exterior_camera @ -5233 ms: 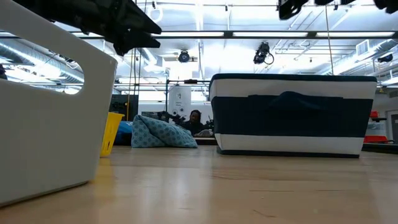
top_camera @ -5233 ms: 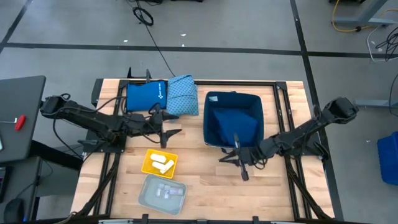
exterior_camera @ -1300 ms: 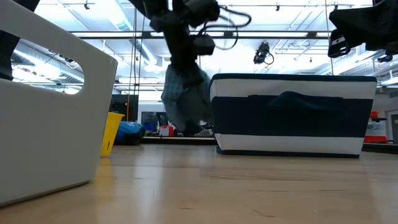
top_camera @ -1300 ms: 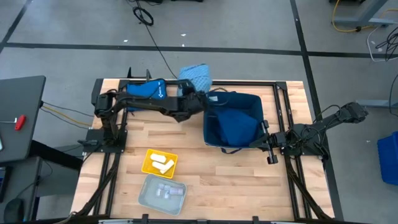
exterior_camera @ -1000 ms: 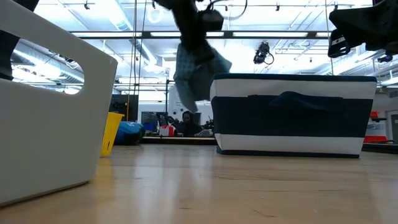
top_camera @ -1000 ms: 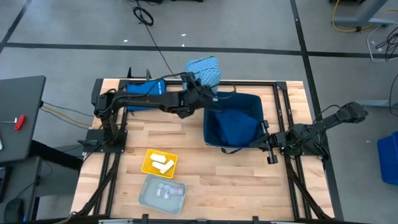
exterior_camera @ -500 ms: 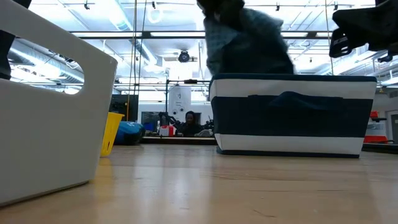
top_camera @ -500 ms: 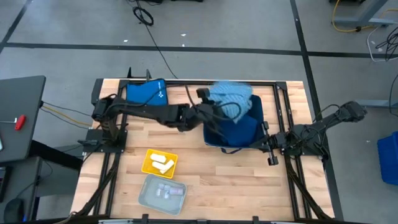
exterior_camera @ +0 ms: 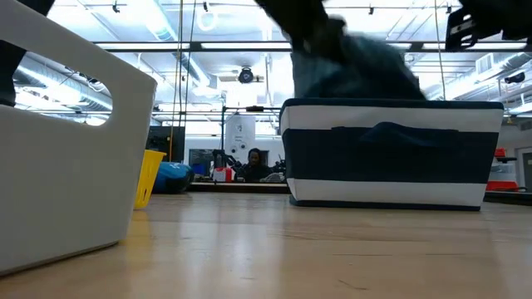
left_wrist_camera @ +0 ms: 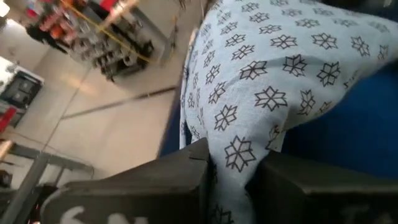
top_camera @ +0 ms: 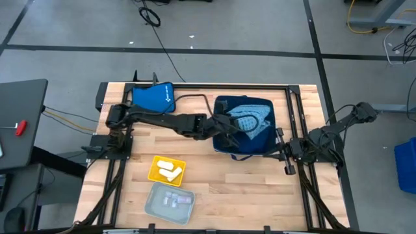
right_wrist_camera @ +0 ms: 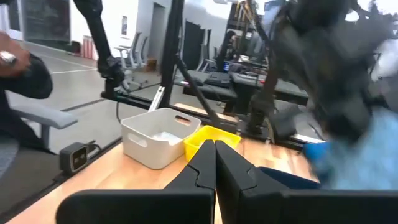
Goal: Pick & place medical supplies in basket/bin
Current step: Put the light blue patient gown into the blue bin, then return to Home Position
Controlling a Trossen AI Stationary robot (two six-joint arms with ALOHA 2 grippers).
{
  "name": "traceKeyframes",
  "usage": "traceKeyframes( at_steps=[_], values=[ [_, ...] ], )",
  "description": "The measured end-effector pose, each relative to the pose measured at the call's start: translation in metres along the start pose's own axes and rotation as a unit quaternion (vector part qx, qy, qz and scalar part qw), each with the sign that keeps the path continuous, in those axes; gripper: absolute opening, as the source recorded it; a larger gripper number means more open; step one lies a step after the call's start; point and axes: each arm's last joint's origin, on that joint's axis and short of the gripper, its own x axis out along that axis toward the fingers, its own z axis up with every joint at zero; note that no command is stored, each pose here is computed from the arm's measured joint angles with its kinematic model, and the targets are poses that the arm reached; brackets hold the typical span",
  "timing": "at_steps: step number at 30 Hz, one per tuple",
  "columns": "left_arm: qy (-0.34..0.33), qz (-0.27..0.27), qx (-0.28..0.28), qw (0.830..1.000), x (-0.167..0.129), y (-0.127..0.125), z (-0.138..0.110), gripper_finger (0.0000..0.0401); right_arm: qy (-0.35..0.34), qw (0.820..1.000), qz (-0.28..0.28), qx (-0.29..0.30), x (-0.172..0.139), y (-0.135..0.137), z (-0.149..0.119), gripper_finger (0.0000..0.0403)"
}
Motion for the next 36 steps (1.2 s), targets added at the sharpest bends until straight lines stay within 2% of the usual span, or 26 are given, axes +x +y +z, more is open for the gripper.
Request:
traceKeyframes(
  at_steps=[2,6,11,14,22,25,29,36],
  values=[
    [0.018,-0.009,0.005,1.000,0.015,-0.007,-0.010,0.0030,-0.003,1.000,0.011,0.000,0.000,0.002,0.003,0.0001],
    [0.028,-0.087,-0.010,0.996,0.040,-0.022,-0.028,0.0030,-0.004,0.999,0.032,0.002,-0.002,0.007,0.003,0.0003],
    [0.030,-0.146,-0.021,0.989,0.049,-0.030,-0.037,0.0033,-0.002,0.999,0.046,0.003,-0.002,0.011,0.003,0.0009],
    [0.022,-0.165,-0.019,0.986,0.048,-0.032,-0.036,0.0079,-0.001,0.999,0.047,0.003,-0.003,0.011,0.003,0.0007],
    [0.010,-0.168,-0.003,0.986,0.042,-0.036,-0.031,0.0259,0.000,0.999,0.048,0.006,-0.003,0.011,0.003,0.0008],
    [0.007,-0.171,-0.001,0.985,0.041,-0.037,-0.030,0.0307,0.000,0.999,0.048,0.006,-0.003,0.011,0.003,0.0008],
    [-0.004,-0.178,-0.005,0.984,0.035,-0.036,-0.025,0.0329,0.000,0.999,0.048,0.006,-0.003,0.011,0.003,0.0008],
    [-0.046,-0.172,-0.005,0.984,0.011,-0.019,-0.004,0.0325,0.002,0.999,0.049,0.006,-0.003,0.011,0.003,0.0009]
  ],
)
